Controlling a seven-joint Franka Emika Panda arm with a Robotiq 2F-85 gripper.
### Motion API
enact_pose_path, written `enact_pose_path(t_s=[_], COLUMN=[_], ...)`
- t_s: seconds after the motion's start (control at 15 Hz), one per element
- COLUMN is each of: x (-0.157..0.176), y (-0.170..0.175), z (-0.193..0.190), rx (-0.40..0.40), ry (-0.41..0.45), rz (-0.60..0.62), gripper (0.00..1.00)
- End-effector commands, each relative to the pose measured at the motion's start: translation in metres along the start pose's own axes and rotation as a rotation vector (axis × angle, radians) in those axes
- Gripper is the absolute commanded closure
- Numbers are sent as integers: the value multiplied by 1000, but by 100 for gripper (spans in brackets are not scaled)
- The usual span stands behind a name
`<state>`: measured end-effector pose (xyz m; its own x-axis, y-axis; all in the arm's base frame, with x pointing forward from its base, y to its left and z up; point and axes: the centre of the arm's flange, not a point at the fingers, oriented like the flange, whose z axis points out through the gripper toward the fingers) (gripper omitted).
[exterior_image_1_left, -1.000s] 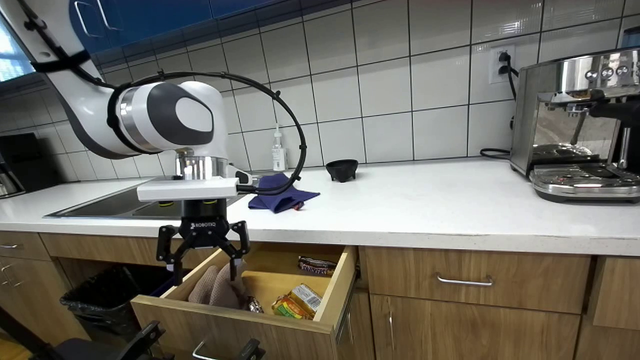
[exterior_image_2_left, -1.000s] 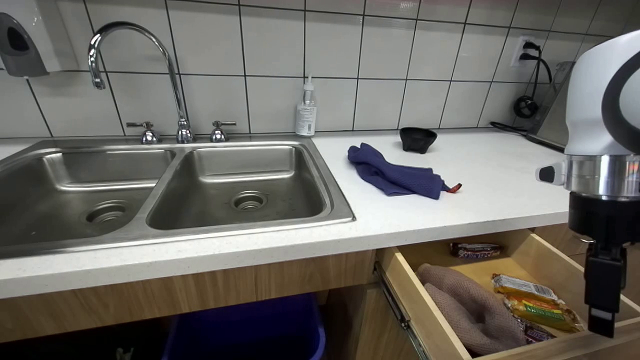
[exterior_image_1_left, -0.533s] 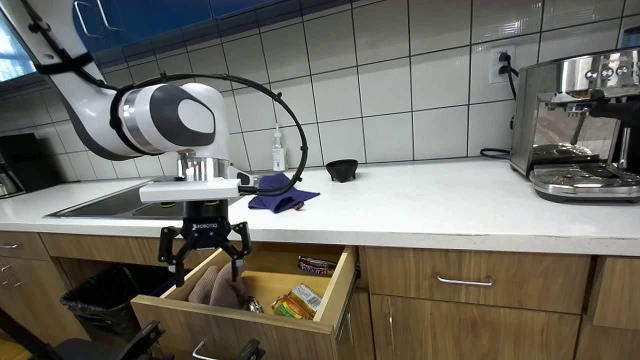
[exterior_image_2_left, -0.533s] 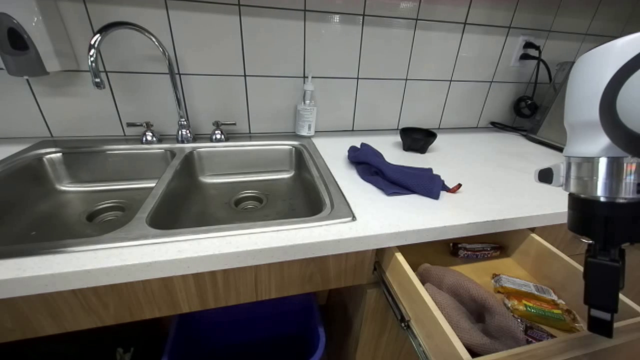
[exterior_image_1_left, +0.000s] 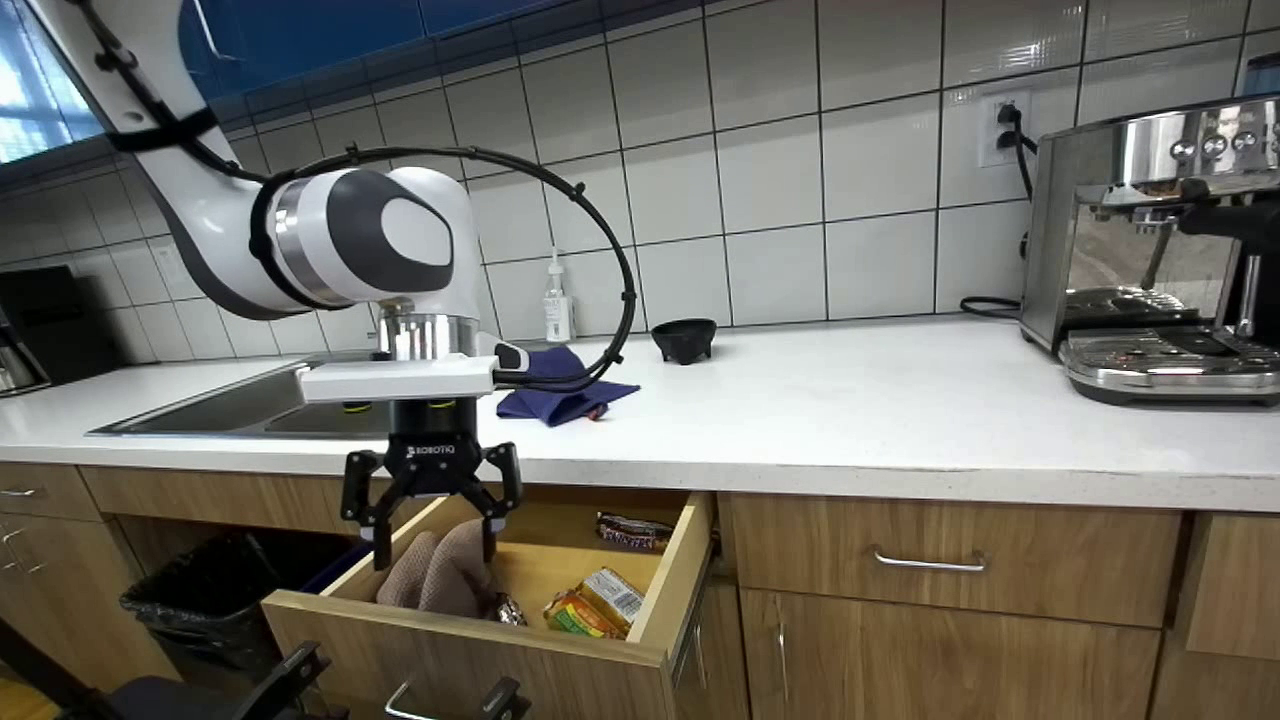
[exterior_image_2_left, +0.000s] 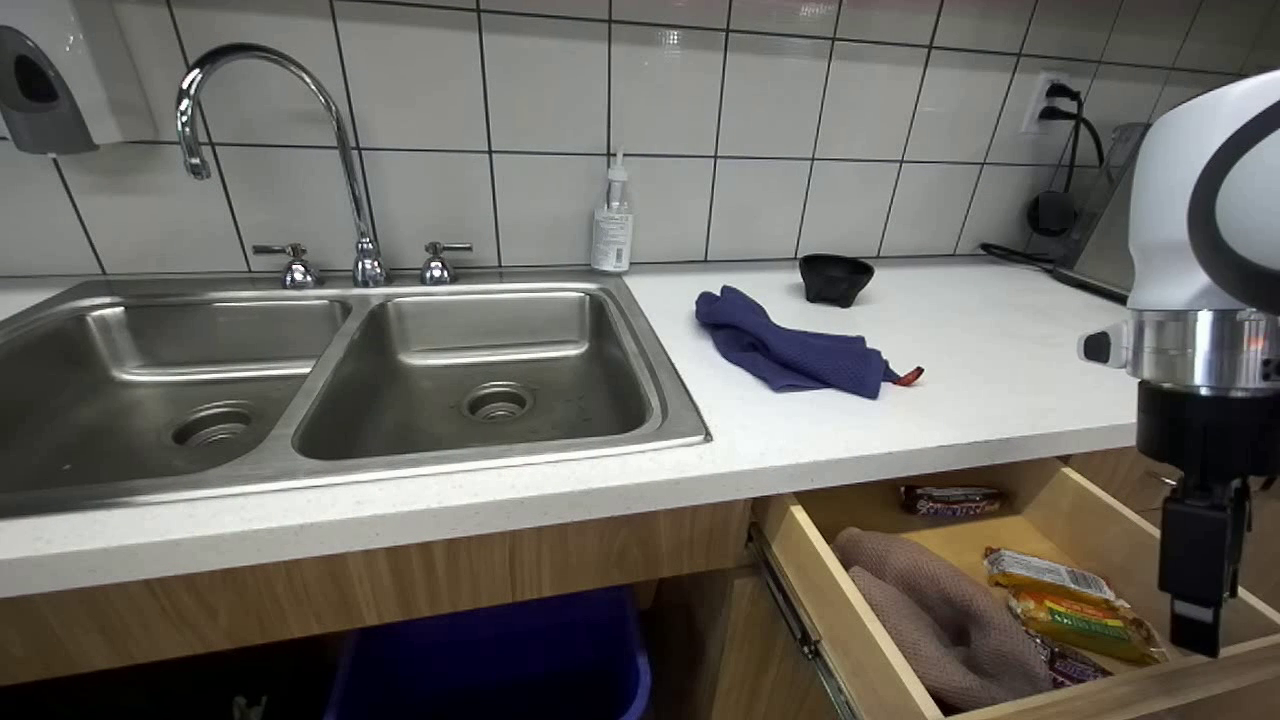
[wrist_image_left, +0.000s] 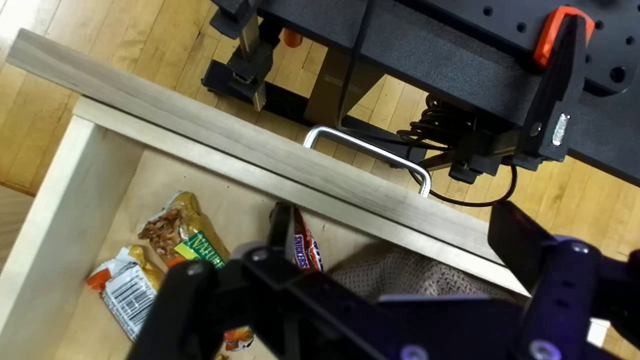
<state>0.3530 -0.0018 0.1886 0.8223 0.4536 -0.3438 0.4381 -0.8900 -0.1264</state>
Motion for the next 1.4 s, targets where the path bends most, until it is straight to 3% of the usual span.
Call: enact_pose_path(t_s=[0.0,0.47,1.33], x=[0,-10,-18], y=[5,3,-3], z=[3,16,48], rx=[13,30,49], ry=[-43,-93,-211], rz=[64,139,168], gripper=[0,0,0])
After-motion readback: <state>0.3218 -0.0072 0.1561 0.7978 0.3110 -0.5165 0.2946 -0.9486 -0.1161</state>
